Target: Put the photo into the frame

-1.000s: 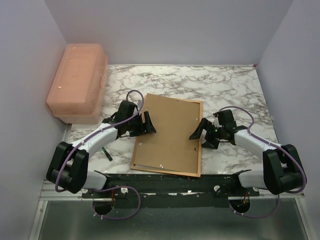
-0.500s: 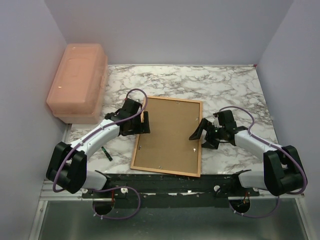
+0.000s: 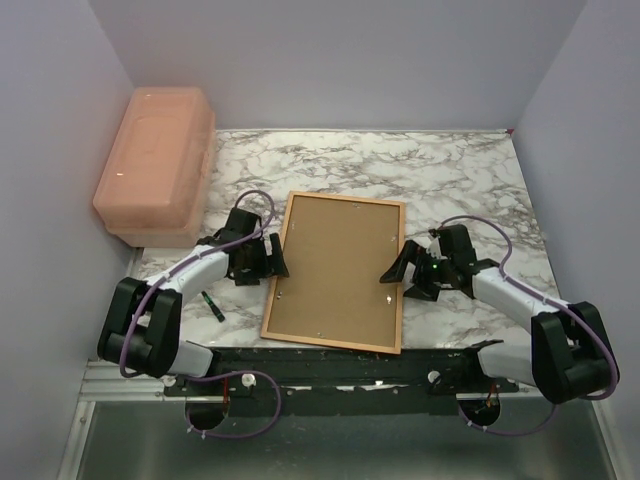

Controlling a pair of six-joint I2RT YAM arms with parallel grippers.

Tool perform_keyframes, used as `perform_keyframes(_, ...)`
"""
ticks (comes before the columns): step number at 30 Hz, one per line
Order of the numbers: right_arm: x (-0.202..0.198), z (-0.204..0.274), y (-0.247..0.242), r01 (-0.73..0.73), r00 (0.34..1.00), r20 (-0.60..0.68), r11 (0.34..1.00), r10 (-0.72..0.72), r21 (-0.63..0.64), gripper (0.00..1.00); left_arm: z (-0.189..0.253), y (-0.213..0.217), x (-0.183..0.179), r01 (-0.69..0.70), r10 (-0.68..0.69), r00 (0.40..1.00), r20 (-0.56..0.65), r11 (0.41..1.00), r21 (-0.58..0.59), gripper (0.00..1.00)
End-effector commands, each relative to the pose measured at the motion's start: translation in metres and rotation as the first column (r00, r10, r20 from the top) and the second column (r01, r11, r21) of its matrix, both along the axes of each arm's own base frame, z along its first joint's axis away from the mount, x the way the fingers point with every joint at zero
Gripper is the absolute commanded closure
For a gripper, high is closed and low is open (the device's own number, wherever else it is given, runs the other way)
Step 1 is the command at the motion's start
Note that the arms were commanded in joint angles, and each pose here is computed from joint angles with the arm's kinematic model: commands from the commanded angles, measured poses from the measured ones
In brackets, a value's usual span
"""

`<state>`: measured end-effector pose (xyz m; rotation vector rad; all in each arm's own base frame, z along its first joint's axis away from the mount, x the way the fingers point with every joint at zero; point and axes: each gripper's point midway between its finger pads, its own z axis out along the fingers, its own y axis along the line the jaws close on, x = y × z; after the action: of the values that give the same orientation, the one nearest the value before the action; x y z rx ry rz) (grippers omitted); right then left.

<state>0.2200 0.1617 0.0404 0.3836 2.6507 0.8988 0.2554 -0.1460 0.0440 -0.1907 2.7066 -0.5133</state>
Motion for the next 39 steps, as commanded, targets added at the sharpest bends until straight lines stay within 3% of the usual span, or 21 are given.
perform_keyframes(1, -0.024, -0.025, -0.01, 0.005, 0.995, -0.095, 0.999, -0.01, -0.046, 0.0, -0.009, -0.022, -0.009, 0.038, -0.049, 0.997, -0.052, 0.977, -0.209, 0.14)
perform_keyframes(8, -0.017, -0.022, -0.007, -0.01, 0.996, -0.089, 0.997, 0.003, -0.079, 0.02, -0.014, -0.049, -0.03, 0.041, -0.087, 0.991, -0.102, 0.922, -0.384, 0.17)
perform_keyframes(20, -0.001, -0.023, 0.021, -0.116, 0.992, -0.081, 0.971, 0.101, -0.211, 0.02, -0.023, -0.057, -0.072, 0.051, -0.103, 0.986, -0.134, 0.936, -0.348, 0.22)
perform_keyframes(27, -0.006, -0.034, 0.042, -0.168, 0.985, -0.1, 0.94, 0.144, -0.299, 0.03, -0.032, -0.041, -0.085, 0.032, -0.071, 0.987, -0.143, 0.966, -0.258, 0.24)
perform_keyframes(33, -0.002, -0.026, 0.042, -0.161, 0.987, -0.07, 0.932, 0.146, -0.324, 0.02, -0.029, -0.029, -0.09, 0.005, -0.03, 0.994, -0.109, 0.976, -0.219, 0.3)
perform_keyframes(39, -0.003, -0.019, 0.033, -0.141, 0.99, -0.041, 0.923, 0.135, -0.358, 0.02, -0.021, -0.014, -0.089, -0.028, 0.019, 0.998, -0.054, 0.986, -0.164, 0.29)
